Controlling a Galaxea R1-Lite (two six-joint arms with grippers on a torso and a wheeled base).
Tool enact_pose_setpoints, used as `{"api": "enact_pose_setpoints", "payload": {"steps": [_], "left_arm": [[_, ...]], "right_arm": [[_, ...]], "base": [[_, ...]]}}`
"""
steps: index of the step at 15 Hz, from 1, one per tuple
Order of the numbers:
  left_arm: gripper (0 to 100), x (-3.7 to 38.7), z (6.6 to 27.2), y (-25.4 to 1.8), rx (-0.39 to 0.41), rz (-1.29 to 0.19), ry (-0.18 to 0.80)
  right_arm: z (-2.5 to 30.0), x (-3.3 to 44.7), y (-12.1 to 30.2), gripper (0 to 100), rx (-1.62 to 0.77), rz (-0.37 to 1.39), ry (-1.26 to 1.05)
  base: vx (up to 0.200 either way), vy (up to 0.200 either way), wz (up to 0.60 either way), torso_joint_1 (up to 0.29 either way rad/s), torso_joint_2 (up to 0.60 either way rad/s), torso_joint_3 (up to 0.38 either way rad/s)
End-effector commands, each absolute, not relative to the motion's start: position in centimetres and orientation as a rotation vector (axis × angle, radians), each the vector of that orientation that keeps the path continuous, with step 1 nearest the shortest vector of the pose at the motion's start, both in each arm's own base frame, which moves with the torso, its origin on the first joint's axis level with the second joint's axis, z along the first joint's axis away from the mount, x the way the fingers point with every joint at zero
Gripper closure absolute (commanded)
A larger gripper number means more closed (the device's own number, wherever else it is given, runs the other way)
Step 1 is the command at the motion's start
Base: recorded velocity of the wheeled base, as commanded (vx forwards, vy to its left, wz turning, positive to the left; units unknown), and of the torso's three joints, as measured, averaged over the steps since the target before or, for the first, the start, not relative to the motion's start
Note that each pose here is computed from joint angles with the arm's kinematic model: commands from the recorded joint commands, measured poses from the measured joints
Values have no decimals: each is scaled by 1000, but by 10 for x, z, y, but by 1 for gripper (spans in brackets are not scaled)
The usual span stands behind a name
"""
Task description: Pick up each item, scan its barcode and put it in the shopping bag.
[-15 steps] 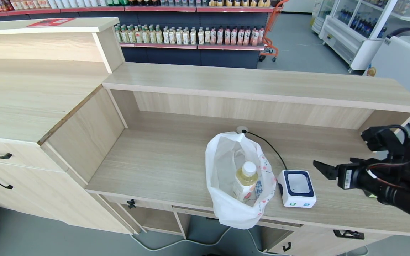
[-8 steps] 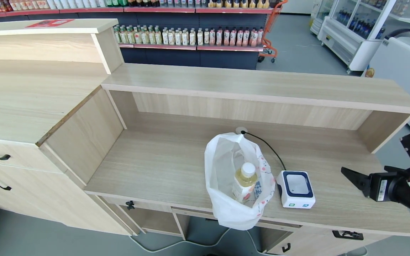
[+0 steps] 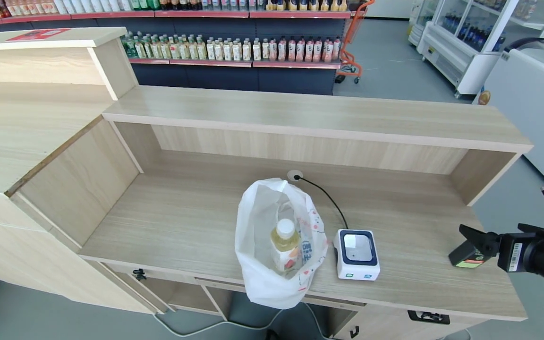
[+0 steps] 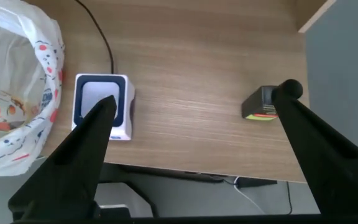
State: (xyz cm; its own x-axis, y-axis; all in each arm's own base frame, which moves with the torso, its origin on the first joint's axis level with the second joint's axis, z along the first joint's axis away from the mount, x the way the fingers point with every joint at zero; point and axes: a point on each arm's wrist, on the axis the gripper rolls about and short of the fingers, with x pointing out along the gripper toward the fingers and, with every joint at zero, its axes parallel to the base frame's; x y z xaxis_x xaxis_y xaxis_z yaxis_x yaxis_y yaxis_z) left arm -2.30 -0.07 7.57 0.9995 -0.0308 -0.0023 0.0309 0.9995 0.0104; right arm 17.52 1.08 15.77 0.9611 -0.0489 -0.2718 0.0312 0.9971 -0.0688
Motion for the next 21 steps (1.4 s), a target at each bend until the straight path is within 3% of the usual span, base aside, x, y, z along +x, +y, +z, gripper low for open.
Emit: {"api": "enact_pose_setpoints", "payload": {"steps": [1, 5, 11, 18, 21], "left_arm": [[100, -23, 75, -1, 11, -32, 4], [100, -23, 75, -1, 11, -31, 4], [100, -23, 75, -1, 9, -31, 4], [100, -23, 75, -1, 9, -31, 4], [100, -23, 75, -1, 9, -31, 4]], "right_arm": [[154, 171, 10, 0, -65, -42, 288], [136, 155, 9, 0, -74, -43, 355], [134, 155, 9, 0, -75, -40, 366], [117, 143, 8, 0, -110, -37, 449], [104, 137, 6, 0, -154, -120, 573]], "base": [[0, -200, 0, -2, 2, 7], [0, -200, 0, -1, 2, 4], [0, -200, 0, 2, 1, 4], [0, 0, 0, 0, 0, 0], [0, 0, 0, 0, 0, 0]]}}
